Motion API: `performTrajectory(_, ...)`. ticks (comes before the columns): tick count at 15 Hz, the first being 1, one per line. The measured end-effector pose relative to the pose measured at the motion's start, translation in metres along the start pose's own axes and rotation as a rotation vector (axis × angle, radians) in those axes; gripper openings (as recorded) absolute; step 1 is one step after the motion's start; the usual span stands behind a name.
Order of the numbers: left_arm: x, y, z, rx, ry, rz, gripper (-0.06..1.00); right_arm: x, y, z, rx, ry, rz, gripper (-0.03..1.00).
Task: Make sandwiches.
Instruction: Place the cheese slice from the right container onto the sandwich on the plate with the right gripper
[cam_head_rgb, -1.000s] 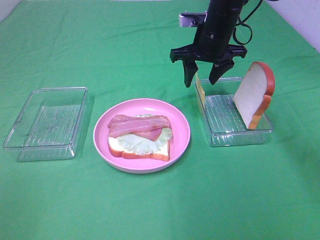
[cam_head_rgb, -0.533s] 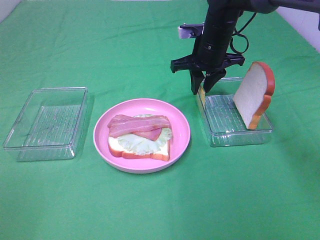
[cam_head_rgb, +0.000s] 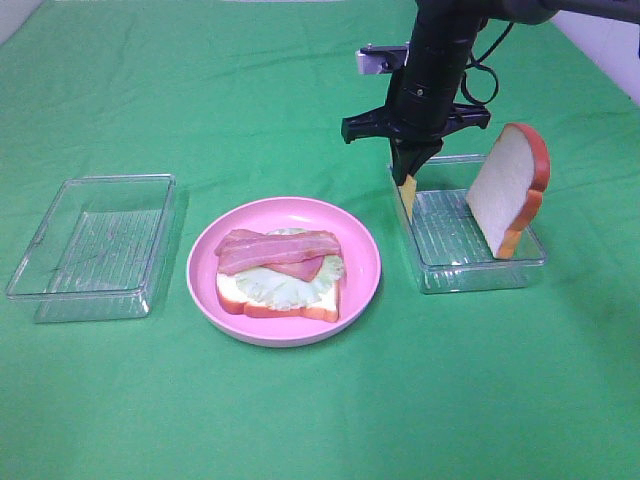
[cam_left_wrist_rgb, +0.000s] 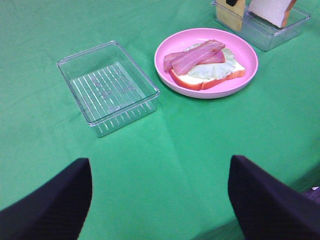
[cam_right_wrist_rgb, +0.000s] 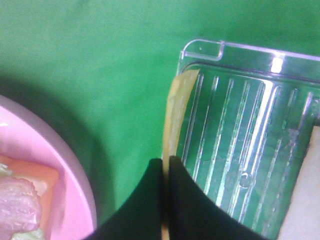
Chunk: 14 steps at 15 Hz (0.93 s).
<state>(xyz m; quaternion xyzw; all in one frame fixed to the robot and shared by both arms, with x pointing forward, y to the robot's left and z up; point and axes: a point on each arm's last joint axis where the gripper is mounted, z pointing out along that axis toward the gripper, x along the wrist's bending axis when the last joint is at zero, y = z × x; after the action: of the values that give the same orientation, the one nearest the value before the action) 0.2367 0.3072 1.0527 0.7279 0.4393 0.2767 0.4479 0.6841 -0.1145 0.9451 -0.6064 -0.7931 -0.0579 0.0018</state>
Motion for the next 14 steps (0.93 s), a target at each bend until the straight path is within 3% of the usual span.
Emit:
performTrajectory(2,0.000,0.000,0.000,0.000,0.000,0.000,0.72,0.003,0.000,-0.032,-0.053,0.018,-0.010,0.00)
performTrajectory(5,0.000,0.000,0.000,0.000,0.000,0.000,0.72,0.014,-0.004,-0.061,-0.093,0.121,-0.064,0.00)
performTrajectory(7,0.000,0.000,0.000,0.000,0.000,0.000,0.72,0.024,-0.010,-0.072,-0.080,0.236,-0.122,0.00)
performTrajectory(11,0.000,0.000,0.000,0.000,0.000,0.000,0.72,0.041,-0.012,-0.075,-0.084,0.433,-0.202,0.00)
performTrajectory(12,0.000,0.000,0.000,0.000,0.000,0.000,0.72,0.053,-0.018,-0.068,-0.053,0.538,-0.216,0.00)
performTrajectory(14,0.000,0.000,0.000,0.000,0.000,0.001,0.72,0.067,-0.029,-0.052,0.002,0.602,-0.258,0.00)
